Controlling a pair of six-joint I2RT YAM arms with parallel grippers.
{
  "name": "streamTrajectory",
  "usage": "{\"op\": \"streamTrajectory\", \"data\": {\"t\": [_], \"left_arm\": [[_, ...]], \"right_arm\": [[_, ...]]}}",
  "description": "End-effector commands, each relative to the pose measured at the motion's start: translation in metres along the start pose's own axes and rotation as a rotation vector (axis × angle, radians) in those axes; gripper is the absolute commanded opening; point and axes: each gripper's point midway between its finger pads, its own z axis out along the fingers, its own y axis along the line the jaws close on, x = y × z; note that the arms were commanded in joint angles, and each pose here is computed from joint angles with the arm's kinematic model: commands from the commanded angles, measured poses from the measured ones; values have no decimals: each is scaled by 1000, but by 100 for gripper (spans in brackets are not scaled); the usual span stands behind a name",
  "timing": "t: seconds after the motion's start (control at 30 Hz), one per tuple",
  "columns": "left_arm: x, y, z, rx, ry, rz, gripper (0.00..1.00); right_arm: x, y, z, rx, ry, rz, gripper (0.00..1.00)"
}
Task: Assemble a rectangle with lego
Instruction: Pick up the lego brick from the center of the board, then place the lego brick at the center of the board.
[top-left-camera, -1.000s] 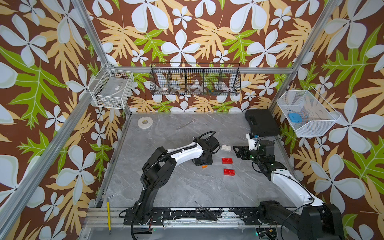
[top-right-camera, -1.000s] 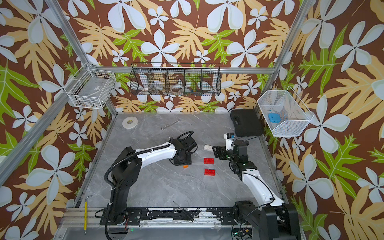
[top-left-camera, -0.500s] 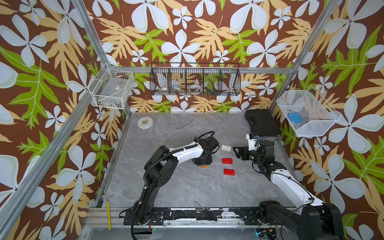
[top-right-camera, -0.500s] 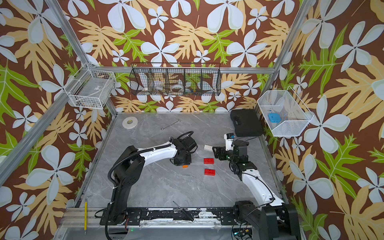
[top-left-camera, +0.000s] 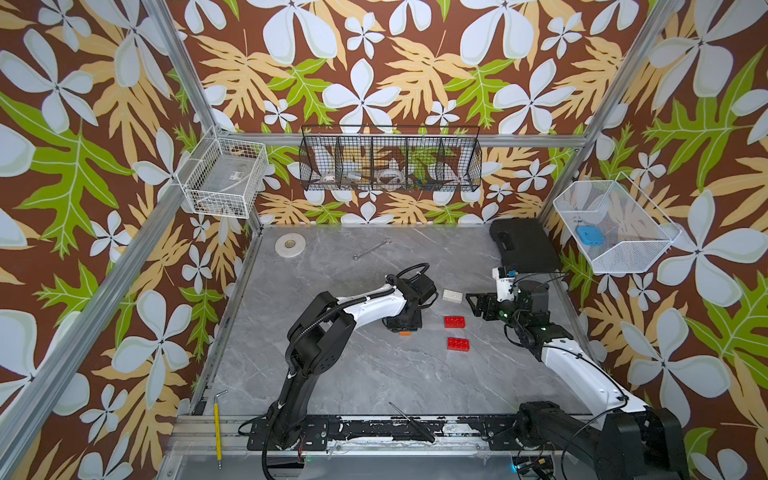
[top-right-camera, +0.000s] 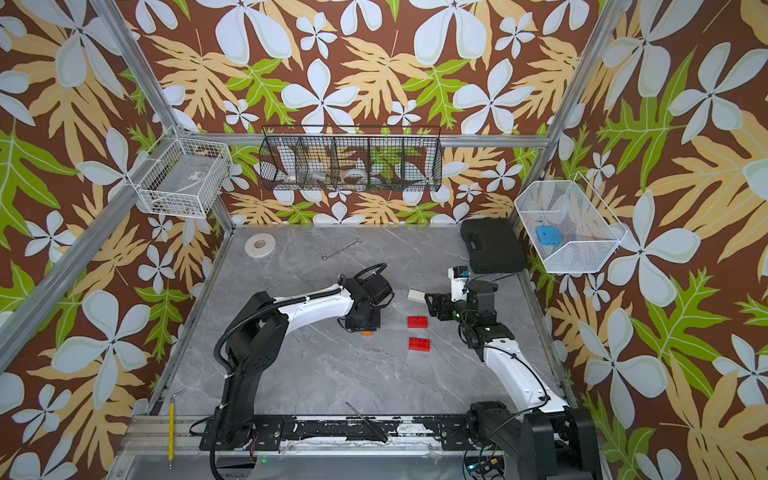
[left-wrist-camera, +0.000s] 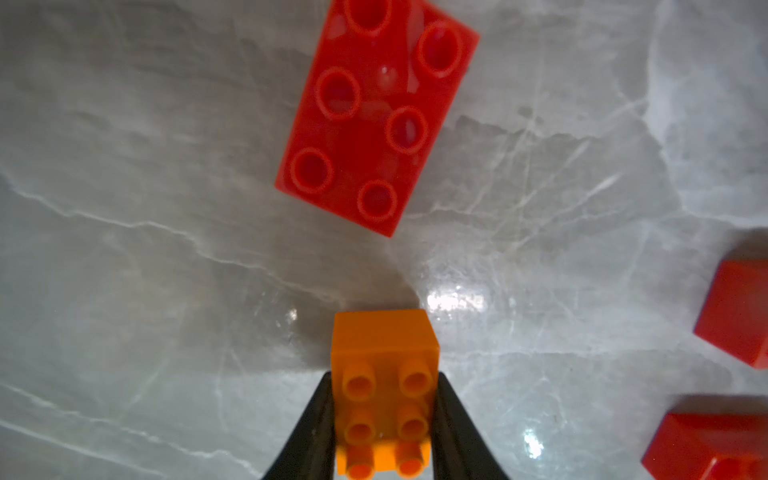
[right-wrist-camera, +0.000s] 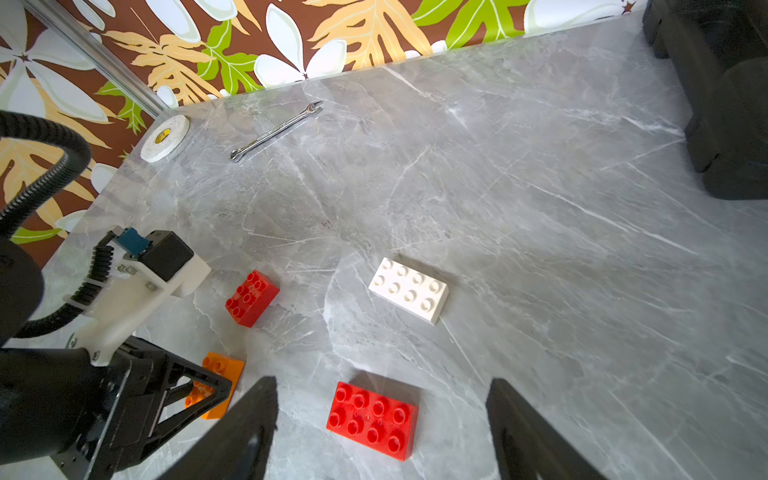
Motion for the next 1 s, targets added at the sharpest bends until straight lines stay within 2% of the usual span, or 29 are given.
{"op": "streamTrajectory", "data": {"t": [0.0, 0.13, 0.3, 0.63, 0.97], "left_arm": [[-4, 5, -13, -21, -26, 127, 18], [-9, 19, -18, -18, -35, 221, 18], [-19, 27, -18, 62, -52, 221, 16], [-25, 23, -4, 79, -42, 330, 17], [-24, 33, -2, 110, -4, 353, 18]], "right_arm": [[-6, 3, -2, -5, -8, -1, 80], [-8, 3, -5, 4, 6, 6, 79], [-12, 6, -9, 26, 20, -1, 79], [-6, 12, -10, 32, 40, 7, 80], [-5, 11, -9, 35, 45, 6, 80]]}}
